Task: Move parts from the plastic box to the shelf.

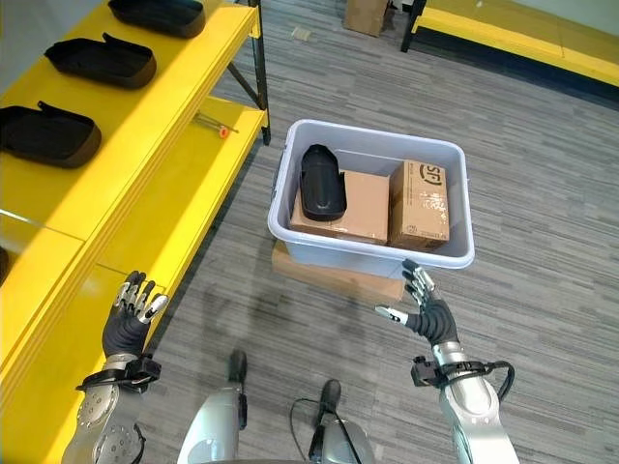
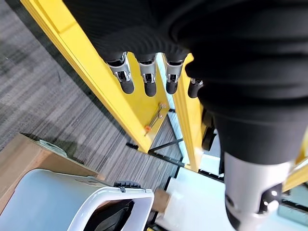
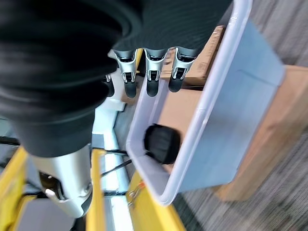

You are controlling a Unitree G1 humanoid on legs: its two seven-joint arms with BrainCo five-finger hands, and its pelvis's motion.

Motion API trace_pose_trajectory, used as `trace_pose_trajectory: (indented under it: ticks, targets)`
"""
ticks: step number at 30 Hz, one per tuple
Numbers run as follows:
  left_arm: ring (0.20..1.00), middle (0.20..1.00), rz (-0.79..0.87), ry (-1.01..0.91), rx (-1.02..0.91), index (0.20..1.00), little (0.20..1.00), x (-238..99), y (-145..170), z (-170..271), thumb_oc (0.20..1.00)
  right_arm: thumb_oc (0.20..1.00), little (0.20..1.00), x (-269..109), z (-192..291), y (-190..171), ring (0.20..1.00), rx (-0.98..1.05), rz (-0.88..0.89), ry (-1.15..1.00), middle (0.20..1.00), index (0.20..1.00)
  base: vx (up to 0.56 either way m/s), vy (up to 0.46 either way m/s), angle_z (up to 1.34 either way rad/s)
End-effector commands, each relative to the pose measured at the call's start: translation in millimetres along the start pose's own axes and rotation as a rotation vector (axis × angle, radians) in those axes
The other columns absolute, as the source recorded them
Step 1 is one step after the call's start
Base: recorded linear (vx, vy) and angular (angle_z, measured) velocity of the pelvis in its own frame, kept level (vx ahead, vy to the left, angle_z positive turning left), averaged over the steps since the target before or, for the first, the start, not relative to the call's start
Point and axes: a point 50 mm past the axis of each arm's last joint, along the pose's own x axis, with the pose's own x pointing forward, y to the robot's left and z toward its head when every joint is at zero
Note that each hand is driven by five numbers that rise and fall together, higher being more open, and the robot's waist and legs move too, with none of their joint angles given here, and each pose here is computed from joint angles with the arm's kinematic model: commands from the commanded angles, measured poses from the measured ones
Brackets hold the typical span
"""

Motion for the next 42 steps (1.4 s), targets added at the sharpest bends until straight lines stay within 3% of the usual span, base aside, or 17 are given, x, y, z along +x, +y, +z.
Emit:
trace_pose_trajectory:
  ticks: [1,22,29,42]
  targets:
    - [1.000,1.000,-0.071,-0.145,0.064,1.000,1.000,-3.9,-0.3,27.9,1.000,1.000,1.000,4.3,27.4,1.5,1.000,-0.022,0.044,-0.150,1.000,1.000,0.29,0.321,-1.22]
    - [1.000,1.000,-0.094,-0.130,0.136,1.000,1.000,2.6,4.2,35.6,1.000,1.000,1.000,9.8,23.0,25.1,1.000,0.048,0.102,-0.131,1.000,1.000,0.18,0.206,-0.29]
    - [1.000,1.000,-0.074,-0.093,0.123,1.000,1.000,-5.6,11.5,26.7,1.000,1.000,1.000,4.3,17.6,19.2,1.000,0.042,0.085,-0.103,1.000,1.000,0.23,-0.084,-0.08]
    - [1.000,1.000,-0.104,-0.068,0.008,1.000,1.000,-5.4,-4.7,15.9,1.000,1.000,1.000,-1.3,19.4,3.7,1.000,0.053,0.038,-0.112,1.000,1.000,0.18,-0.158,0.39]
